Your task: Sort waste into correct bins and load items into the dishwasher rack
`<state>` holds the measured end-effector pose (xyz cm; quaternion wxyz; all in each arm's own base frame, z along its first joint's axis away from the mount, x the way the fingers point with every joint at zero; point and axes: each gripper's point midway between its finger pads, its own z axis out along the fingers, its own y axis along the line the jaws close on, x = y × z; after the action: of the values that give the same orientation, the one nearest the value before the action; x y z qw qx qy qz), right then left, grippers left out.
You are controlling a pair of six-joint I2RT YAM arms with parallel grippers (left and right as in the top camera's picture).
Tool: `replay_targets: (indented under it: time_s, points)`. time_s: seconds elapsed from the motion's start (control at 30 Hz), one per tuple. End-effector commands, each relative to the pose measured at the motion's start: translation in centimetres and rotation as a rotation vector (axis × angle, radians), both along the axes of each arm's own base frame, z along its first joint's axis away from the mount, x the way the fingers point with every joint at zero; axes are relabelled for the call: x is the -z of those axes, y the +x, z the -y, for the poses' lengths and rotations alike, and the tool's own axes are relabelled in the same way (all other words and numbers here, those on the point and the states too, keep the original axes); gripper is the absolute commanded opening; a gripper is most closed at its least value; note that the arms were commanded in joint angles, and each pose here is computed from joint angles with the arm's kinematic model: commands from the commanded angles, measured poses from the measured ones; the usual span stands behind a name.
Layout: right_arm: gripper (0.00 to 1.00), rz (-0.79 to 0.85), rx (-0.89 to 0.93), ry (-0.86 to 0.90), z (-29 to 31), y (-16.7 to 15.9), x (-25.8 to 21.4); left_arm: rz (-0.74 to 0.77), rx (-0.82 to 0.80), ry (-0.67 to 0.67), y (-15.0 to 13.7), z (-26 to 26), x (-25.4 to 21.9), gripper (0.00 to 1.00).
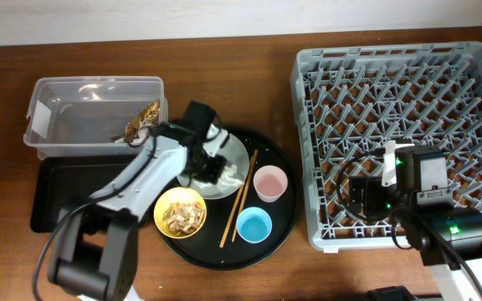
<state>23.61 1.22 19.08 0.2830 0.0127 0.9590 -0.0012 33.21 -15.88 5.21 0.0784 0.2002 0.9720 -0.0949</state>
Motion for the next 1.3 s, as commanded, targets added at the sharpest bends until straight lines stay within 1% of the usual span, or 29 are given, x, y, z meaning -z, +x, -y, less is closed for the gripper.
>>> replay_targets:
  time_s: [0.0, 0.03, 0.13, 0.27, 0.37, 0.43, 0.5, 0.53, 0.57, 0.6, 0.67, 0.77, 0.87, 0.9, 1.03, 1.13, 1.27]
  points:
    - [0.99, 0.017, 0.010, 0.007, 0.1, 0.2, -0.6, 0.228, -0.086, -0.055, 3.9, -2.5, -8.6, 0.00]
    - [0.99, 0.017, 0.010, 0.007, 0.1, 0.2, -0.6, 0.325, -0.146, -0.061, 5.2, -4.7, -11.6, 0.00]
    - [0.99, 0.017, 0.010, 0.007, 0.1, 0.2, -0.7, 0.455, -0.248, -0.025, 6.9, -8.6, -14.6, 0.00]
    - [0.99, 0.017, 0.010, 0.007, 0.1, 0.2, -0.7, 0.534, -0.377, 0.053, 8.8, -13.7, -15.5, 0.00]
    - [0.99, 0.017, 0.010, 0.007, 0.1, 0.2, -0.7, 0.553, -0.430, 0.089, 9.6, -15.8, -15.3, 0.01]
    - [0.99, 0.017, 0.011, 0.007, 0.1, 0.2, -0.6, 0.551, -0.447, 0.094, 10.1, -16.6, -14.8, 0.13]
    - [0.99, 0.017, 0.010, 0.007, 0.1, 0.2, -0.6, 0.541, -0.454, 0.099, 10.3, -16.9, -14.2, 0.34]
    - [0.99, 0.017, 0.010, 0.007, 0.1, 0.2, -0.6, 0.535, -0.455, 0.101, 10.4, -17.0, -13.9, 0.41]
    - [0.99, 0.017, 0.010, 0.007, 0.1, 0.2, -0.6, 0.530, -0.454, 0.100, 10.5, -16.9, -13.7, 0.53]
    - [0.99, 0.017, 0.010, 0.007, 0.1, 0.2, -0.6, 0.526, -0.454, 0.101, 10.5, -16.9, -13.5, 0.59]
    - [0.99, 0.017, 0.010, 0.007, 0.1, 0.2, -0.6, 0.519, -0.454, 0.099, 10.4, -16.8, -13.4, 0.59]
    - [0.99, 0.017, 0.011, 0.007, 0.1, 0.2, -0.6, 0.447, -0.414, 0.023, 9.3, -14.9, -12.6, 0.57]
    - [0.99, 0.016, 0.010, 0.007, 0.1, 0.2, -0.6, 0.295, -0.359, -0.081, 6.5, -11.6, -11.2, 0.47]
    - [0.99, 0.016, 0.010, 0.007, 0.1, 0.2, -0.6, 0.212, -0.360, -0.105, 4.8, -10.3, -10.5, 0.47]
    - [0.99, 0.017, 0.011, 0.007, 0.1, 0.2, -0.6, -0.006, -0.374, -0.083, -0.2, -7.1, -8.5, 0.47]
    - [0.99, 0.017, 0.011, 0.007, 0.1, 0.2, -0.6, -0.102, -0.390, -0.065, -2.9, -4.6, -6.3, 0.48]
    - [0.99, 0.017, 0.011, 0.007, 0.1, 0.2, -0.6, -0.171, -0.461, -0.050, -4.9, -3.2, -3.4, 0.44]
